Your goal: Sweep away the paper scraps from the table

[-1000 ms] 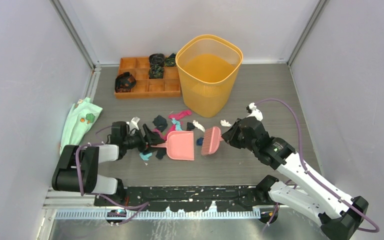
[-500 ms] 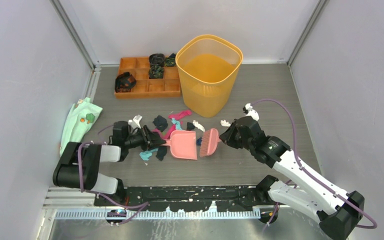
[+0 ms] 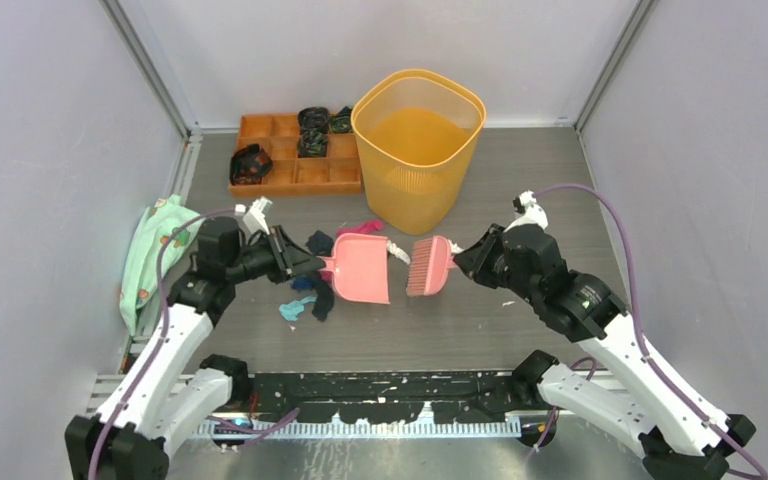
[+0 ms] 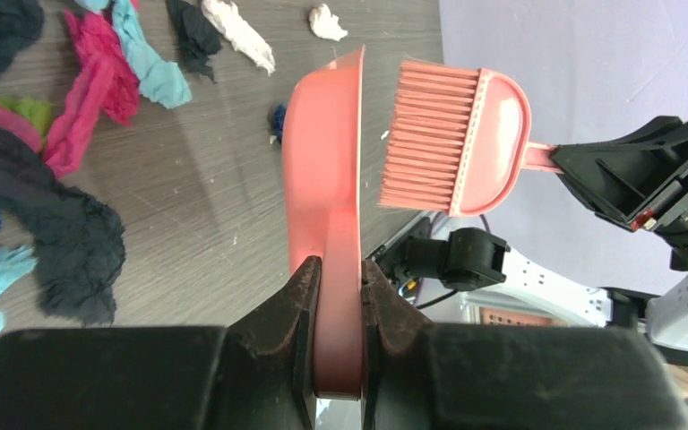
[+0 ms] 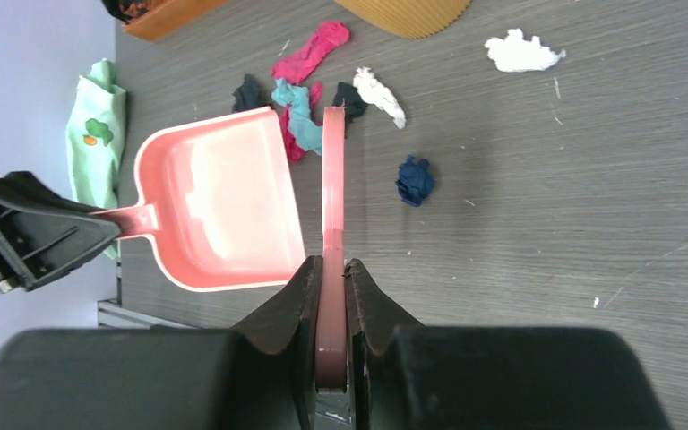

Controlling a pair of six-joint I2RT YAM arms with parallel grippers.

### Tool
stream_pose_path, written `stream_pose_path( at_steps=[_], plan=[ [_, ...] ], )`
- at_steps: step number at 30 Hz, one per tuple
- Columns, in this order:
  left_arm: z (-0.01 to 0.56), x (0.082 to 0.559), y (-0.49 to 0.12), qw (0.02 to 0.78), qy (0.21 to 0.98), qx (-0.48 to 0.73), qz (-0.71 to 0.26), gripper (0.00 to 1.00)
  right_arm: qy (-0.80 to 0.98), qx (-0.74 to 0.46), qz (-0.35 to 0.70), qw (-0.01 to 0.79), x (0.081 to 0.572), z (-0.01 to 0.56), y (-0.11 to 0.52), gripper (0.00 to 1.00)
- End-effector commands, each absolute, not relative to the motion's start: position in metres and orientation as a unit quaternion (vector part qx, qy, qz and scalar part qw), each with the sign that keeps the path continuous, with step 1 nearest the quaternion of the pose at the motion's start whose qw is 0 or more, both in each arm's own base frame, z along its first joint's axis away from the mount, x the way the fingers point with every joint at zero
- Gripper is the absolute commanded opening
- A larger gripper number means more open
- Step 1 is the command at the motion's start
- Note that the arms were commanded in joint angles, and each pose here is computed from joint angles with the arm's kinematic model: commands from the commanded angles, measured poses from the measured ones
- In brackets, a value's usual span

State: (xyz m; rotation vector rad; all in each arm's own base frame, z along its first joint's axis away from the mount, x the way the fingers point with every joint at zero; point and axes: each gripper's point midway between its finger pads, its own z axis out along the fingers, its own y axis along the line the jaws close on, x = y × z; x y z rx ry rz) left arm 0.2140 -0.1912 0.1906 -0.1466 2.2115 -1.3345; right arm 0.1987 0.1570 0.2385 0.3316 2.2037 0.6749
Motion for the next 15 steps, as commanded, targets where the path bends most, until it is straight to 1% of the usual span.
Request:
stream_pose_path(
  at_steps=[1,5,9,11,15],
  plan=[
    [0.179,0.182,-0.159,0.244,0.883,-0.088,-0.39,0.04,0.868,0.113,0.3,0.38,0.207,0.24,0.181,0.01],
    [0.199,0.172,-0.127,0.301,0.893,-0.107,-0.316,0.04,0.847,0.097,0.387,0.351,0.23,0.243,0.237,0.01],
    [0.209,0.16,-0.101,0.322,0.904,-0.122,-0.254,0.04,0.832,0.088,0.463,0.292,0.255,0.233,0.297,0.01],
    [0.215,0.154,-0.088,0.342,0.902,-0.134,-0.228,0.03,0.812,0.085,0.5,0.29,0.27,0.234,0.32,0.01],
    [0.232,0.144,-0.063,0.383,0.891,-0.159,-0.184,0.03,0.811,0.074,0.517,0.265,0.285,0.217,0.356,0.01]
  ],
)
